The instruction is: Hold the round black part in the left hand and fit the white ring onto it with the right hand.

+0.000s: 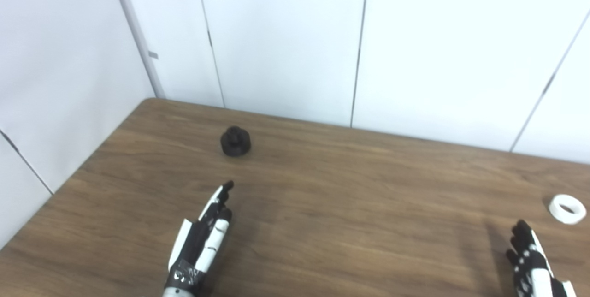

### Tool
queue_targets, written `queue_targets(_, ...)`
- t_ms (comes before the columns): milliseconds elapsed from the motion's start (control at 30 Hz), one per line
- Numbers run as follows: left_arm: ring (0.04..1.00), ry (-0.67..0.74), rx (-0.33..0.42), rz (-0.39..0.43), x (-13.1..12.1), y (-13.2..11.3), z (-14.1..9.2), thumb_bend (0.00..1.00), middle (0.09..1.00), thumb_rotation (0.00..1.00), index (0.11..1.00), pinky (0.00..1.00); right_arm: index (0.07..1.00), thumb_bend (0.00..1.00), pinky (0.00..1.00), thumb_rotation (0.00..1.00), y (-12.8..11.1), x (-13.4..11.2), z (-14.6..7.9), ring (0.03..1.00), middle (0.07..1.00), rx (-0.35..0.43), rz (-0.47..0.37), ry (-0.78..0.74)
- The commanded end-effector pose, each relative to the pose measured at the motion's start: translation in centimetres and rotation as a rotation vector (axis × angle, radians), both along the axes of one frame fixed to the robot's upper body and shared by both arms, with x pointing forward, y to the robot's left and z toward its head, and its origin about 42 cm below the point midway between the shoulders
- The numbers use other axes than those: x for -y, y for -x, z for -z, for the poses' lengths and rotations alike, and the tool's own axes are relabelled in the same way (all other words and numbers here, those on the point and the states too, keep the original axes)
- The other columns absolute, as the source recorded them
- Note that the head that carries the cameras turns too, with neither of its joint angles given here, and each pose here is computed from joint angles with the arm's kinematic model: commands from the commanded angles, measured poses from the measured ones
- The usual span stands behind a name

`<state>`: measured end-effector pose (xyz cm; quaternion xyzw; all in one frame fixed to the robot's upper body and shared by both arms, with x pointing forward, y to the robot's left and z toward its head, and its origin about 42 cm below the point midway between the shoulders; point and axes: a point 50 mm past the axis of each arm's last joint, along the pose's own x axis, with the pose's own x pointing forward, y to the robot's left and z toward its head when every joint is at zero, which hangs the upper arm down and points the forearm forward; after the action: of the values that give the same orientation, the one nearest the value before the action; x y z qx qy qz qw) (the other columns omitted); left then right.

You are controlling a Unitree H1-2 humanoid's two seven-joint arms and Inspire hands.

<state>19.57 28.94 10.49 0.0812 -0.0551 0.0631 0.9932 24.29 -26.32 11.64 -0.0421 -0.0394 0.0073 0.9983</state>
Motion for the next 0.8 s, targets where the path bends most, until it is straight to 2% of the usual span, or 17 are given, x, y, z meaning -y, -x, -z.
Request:
queue_targets(0,1.0,0.067,-0.042,-0.008,2.2,0.6,2.1,0.48,1.0,0.86,0.97,1.0,0.999,0.46,1.0,1.0,0.4,1.0,0.5,1.0,0.999,-0.022,0.008,0.01)
queue_targets(233,1.0,0.066,-0.055,-0.013,2.3,0.8,2.1,0.48,1.0,0.85,0.982,1.0,1.0,0.49,1.0,1.0,0.4,0.7,0.4,1.0,1.0,-0.02,-0.003,-0.004)
queue_targets(333,1.0,0.073,-0.065,-0.029,2.1,0.9,2.0,0.5,1.0,0.79,0.978,1.0,0.998,0.48,1.0,1.0,0.4,0.5,0.4,1.0,1.0,-0.019,0.003,0.002)
queue_targets(433,1.0,0.041,-0.059,-0.05,1.7,0.9,1.4,0.51,1.0,0.66,0.984,1.0,0.988,0.44,1.0,1.0,0.4,0.4,0.4,1.0,0.993,-0.016,0.012,0.008)
queue_targets(567,1.0,-0.052,-0.04,-0.085,0.6,0.4,-0.2,0.53,1.0,0.57,0.992,1.0,0.985,0.42,1.0,1.0,0.4,0.2,0.1,1.0,0.986,-0.012,0.019,0.02)
queue_targets(667,0.996,-0.114,-0.027,-0.122,-0.6,-0.6,-1.8,0.59,0.996,0.51,0.973,0.99,0.983,0.41,1.0,1.0,0.4,0.1,0.0,1.0,0.984,-0.008,0.021,0.019)
queue_targets(733,0.999,-0.122,-0.006,-0.144,-1.2,-1.4,-2.8,0.62,0.996,0.45,0.967,1.0,0.982,0.4,1.0,1.0,0.4,0.1,0.0,1.0,0.981,-0.006,0.021,0.019)
queue_targets(767,0.992,-0.14,0.008,-0.163,-1.6,-1.8,-3.4,0.68,0.986,0.38,0.956,0.99,0.982,0.39,1.0,1.0,0.4,0.1,0.0,1.0,0.98,-0.004,0.021,0.019)
